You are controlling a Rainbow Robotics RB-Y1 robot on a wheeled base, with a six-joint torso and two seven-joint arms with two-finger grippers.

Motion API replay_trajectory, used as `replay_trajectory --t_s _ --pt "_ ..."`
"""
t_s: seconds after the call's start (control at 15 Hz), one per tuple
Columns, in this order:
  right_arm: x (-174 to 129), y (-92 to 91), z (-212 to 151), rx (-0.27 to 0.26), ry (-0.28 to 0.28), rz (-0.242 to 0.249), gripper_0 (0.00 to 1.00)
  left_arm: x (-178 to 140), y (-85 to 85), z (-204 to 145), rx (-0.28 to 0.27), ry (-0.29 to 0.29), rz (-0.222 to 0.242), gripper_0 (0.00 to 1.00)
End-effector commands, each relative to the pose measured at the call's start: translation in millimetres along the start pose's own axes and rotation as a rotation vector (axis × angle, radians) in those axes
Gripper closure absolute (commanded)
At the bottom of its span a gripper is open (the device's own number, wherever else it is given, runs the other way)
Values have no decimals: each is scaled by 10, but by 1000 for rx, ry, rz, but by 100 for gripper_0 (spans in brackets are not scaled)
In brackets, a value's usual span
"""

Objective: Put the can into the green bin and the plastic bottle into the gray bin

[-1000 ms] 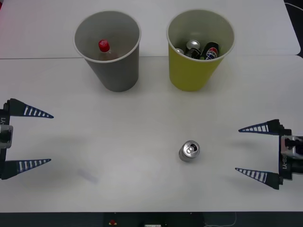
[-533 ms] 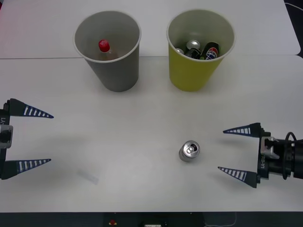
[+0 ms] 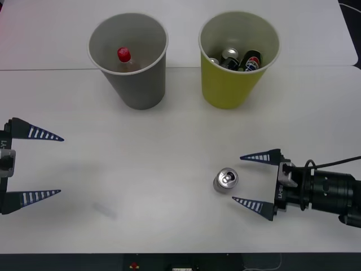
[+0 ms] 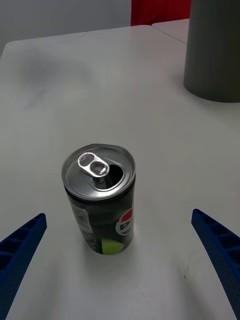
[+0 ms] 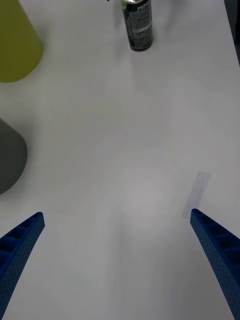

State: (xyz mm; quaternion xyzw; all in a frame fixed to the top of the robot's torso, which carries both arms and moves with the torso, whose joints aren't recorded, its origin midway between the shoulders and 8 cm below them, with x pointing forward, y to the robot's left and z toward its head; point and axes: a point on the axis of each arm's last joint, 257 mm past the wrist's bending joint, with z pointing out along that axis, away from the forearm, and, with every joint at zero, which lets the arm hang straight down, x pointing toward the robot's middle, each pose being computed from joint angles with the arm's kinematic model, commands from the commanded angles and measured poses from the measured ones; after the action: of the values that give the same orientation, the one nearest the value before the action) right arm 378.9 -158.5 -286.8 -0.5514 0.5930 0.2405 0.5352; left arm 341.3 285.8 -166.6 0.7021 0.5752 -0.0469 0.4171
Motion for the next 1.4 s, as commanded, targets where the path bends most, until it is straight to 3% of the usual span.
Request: replay_trajectory --t_s 0.07,0.6,0.67,0.73,0.8,1.4 --pt "44 34 156 -3 -9 12 0 0 0 0 0 0 0 0" --pt "27 127 514 -6 -24 -3 0 0 0 0 0 0 0 0" --pt "32 139 523 -9 -22 -7 8 0 0 0 0 0 0 0" --pt "31 149 526 -12 -23 -6 67 0 0 0 0 0 0 0" --pt "34 159 532 -13 -22 -6 100 0 0 0 0 0 0 0" --pt "-16 181 527 -32 -36 4 100 0 0 0 0 0 0 0"
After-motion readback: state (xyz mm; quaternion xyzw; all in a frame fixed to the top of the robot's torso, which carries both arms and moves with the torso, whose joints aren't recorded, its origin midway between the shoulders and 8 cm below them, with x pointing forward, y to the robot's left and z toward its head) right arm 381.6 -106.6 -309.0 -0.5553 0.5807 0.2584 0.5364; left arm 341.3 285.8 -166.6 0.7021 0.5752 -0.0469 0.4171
